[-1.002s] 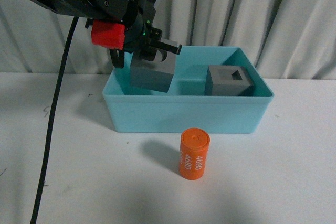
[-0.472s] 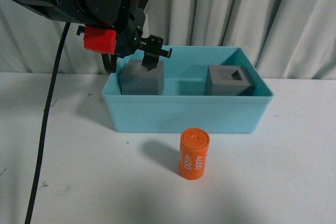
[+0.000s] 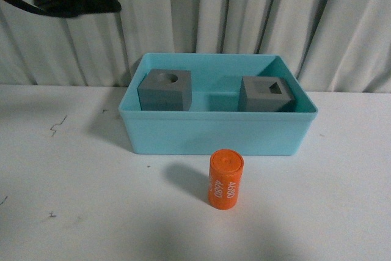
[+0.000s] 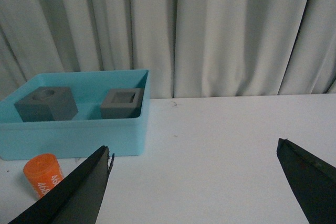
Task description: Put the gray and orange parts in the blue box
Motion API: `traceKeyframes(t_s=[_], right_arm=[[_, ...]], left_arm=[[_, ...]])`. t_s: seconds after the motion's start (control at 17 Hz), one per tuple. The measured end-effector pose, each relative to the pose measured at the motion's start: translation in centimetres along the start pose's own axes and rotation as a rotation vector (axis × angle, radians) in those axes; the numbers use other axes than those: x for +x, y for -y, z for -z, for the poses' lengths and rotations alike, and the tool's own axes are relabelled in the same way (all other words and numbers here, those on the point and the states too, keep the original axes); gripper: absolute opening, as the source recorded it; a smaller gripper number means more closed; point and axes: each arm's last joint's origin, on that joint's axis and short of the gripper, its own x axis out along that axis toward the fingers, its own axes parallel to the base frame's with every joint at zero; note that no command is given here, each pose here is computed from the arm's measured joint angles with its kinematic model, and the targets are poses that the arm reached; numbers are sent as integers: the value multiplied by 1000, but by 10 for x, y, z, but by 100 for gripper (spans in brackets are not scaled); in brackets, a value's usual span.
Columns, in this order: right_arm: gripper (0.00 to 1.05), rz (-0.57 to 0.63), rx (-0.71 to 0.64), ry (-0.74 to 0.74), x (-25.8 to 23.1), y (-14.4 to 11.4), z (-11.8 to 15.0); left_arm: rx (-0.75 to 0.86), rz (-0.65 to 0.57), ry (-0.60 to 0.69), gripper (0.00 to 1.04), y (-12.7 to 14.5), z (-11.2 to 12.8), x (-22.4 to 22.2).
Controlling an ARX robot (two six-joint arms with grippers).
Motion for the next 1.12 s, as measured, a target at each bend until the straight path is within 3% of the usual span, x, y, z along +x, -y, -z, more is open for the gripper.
traceKeyframes(t_s=[0.06,0.12,0.18,0.24,0.35,0.41,0.47,0.59,0.71,0.94,1.12], right_arm=[[98,0,0,0,0,0,0],[98,0,0,0,0,0,0],[98,0,0,0,0,0,0],[98,0,0,0,0,0,0],[98,0,0,0,0,0,0],[98,0,0,0,0,0,0],[98,0,0,0,0,0,0],[98,3,0,-4,0,0,0],[98,0,0,-1,0,0,0],[98,0,0,-1,0,0,0],[98,0,0,-2,0,0,0]], left_arm=[[-83,68,-34,98,-1,16,-51],[-128,58,-71,98,-9,39,-81],[-220,3,-137,98,-28,73,-107],[-289,-134,-196,98,-53,119,-132],[-359,-276,-269,98,-77,177,-159],[-358,-263,-254,98,-76,179,-161],[-291,-231,-69,94,-74,173,-155],[-72,-256,315,74,-83,190,-160],[92,-283,519,50,-86,186,-169],[160,-293,526,7,-99,192,-178],[167,-288,552,2,-98,192,-184]])
